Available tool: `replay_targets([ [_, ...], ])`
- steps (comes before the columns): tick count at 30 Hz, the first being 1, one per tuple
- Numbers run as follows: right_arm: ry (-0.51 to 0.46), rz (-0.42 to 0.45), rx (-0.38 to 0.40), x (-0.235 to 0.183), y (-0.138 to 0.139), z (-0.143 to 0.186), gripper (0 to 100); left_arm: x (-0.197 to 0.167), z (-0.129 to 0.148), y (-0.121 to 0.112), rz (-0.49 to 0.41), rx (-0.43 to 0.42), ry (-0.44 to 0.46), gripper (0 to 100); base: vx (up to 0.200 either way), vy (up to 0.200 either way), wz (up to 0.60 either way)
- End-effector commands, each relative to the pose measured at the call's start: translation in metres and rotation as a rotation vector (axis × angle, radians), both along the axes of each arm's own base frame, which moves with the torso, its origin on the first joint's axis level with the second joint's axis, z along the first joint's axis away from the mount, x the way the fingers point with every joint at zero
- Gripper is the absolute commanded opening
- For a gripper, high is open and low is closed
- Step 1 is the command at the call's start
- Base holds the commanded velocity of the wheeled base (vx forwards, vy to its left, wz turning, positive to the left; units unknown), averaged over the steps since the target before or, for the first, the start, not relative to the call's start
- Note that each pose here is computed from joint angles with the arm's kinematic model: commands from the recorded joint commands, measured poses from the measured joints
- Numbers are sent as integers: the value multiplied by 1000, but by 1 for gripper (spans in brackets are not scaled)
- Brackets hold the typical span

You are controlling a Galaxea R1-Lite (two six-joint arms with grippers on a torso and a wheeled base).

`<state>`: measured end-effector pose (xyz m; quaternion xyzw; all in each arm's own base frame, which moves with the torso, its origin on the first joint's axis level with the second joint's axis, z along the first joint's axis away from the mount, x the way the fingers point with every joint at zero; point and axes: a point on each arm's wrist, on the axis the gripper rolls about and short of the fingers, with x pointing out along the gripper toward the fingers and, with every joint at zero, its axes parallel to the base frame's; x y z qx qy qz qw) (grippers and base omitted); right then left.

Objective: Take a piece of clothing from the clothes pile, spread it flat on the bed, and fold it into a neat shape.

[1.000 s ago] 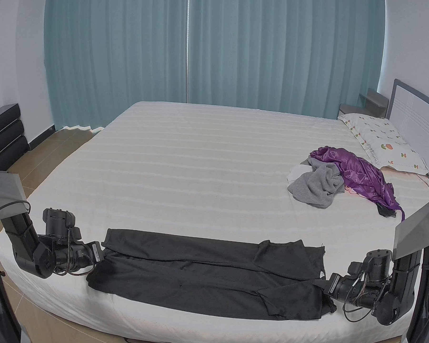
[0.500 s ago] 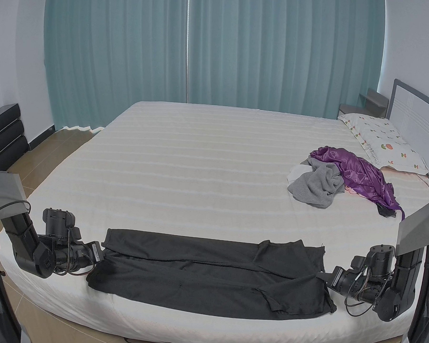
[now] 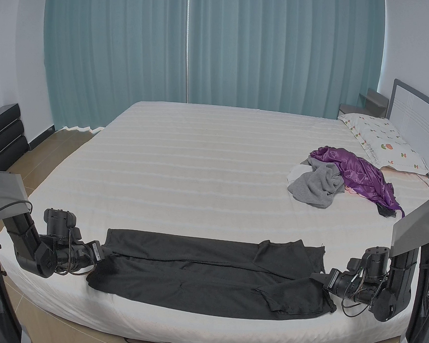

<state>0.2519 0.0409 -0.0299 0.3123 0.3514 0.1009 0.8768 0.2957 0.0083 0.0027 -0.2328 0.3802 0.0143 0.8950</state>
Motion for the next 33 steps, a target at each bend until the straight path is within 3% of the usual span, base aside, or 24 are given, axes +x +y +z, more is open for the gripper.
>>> replay_targets([
  [1, -3, 0, 2, 1, 0, -2, 100, 0, -3, 0, 0, -1, 9, 100, 0, 0, 0],
  [9, -101, -79, 74, 9, -9, 28, 100, -1, 25, 1, 70, -89, -72, 100, 0, 0, 0],
  [14, -120, -101, 86, 17, -11, 28, 100, 6, 36, 1, 111, -141, -110, 100, 0, 0, 0],
  [17, -117, -118, 110, 21, -11, 28, 100, 9, 31, 0, 112, -148, -94, 100, 0, 0, 0],
  [18, -102, -134, 135, 23, -10, 25, 100, 11, 18, -4, 105, -146, -58, 100, 0, 0, 0],
  [26, -64, -153, 149, 22, -11, 18, 100, 21, -12, -8, 105, -132, 18, 100, 0, 0, 0],
  [33, -48, -168, 167, 21, -11, 18, 100, 38, -21, -8, 182, -74, -2, 100, 0, 0, 0],
])
